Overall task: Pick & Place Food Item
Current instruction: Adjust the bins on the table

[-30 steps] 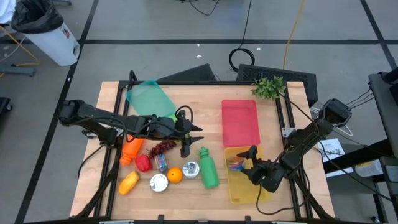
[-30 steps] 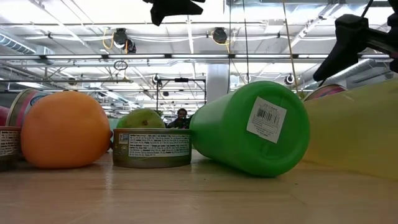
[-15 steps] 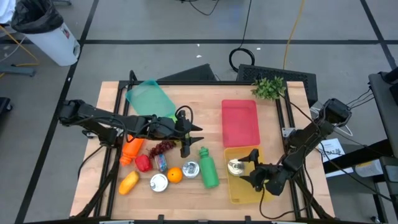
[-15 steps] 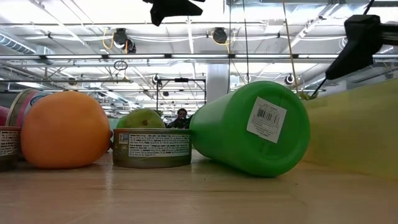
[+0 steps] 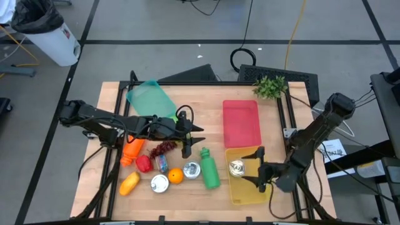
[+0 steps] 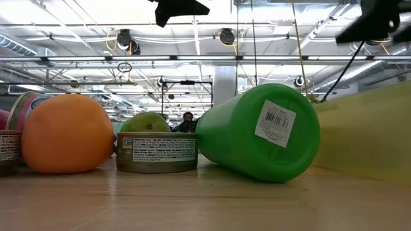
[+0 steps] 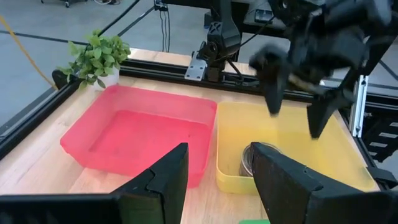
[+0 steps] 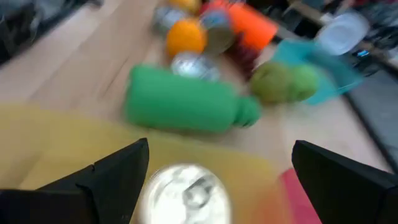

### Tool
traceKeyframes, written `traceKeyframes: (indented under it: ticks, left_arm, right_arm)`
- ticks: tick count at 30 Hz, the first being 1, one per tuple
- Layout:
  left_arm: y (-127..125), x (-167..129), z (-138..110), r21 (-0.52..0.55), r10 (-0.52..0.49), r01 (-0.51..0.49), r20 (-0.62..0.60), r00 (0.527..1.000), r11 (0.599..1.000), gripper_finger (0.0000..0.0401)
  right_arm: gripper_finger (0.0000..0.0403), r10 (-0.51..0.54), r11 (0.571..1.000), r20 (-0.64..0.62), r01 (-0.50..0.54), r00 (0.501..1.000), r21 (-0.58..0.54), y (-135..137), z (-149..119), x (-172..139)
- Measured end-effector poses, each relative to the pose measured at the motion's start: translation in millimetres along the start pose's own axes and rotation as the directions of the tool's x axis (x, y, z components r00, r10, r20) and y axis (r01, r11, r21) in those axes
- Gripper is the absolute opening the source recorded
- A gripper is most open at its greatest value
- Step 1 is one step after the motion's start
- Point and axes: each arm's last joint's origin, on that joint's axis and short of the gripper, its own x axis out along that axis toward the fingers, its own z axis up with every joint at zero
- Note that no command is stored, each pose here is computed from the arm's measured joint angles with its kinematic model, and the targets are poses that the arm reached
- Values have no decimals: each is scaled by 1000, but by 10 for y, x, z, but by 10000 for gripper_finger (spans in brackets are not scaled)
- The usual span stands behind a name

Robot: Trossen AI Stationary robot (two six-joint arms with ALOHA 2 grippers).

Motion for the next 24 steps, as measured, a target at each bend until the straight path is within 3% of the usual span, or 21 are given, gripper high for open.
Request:
traceKeyframes:
  ticks: [5,9,15,20,24]
  left_arm:
    - [0,0,-2,-1,0,0,-1,1000,1000,182]
    - [0,0,-2,-1,0,0,-1,1000,1000,182]
    - [2,0,-13,2,2,-2,-12,1000,1000,182]
    - [3,0,-14,25,3,-2,-14,1000,1000,182]
    - [3,0,-14,43,2,-2,-13,1000,999,182]
  right_arm:
    - [376,-25,999,10,25,1000,46,-321,112,-3]
    - [376,36,996,-159,-21,987,89,-592,-21,209]
    - [376,99,988,-408,-40,907,149,-939,-282,438]
    - [370,131,983,-524,-42,841,177,-1085,-445,572]
    - [337,119,986,-569,-31,814,162,-1127,-524,662]
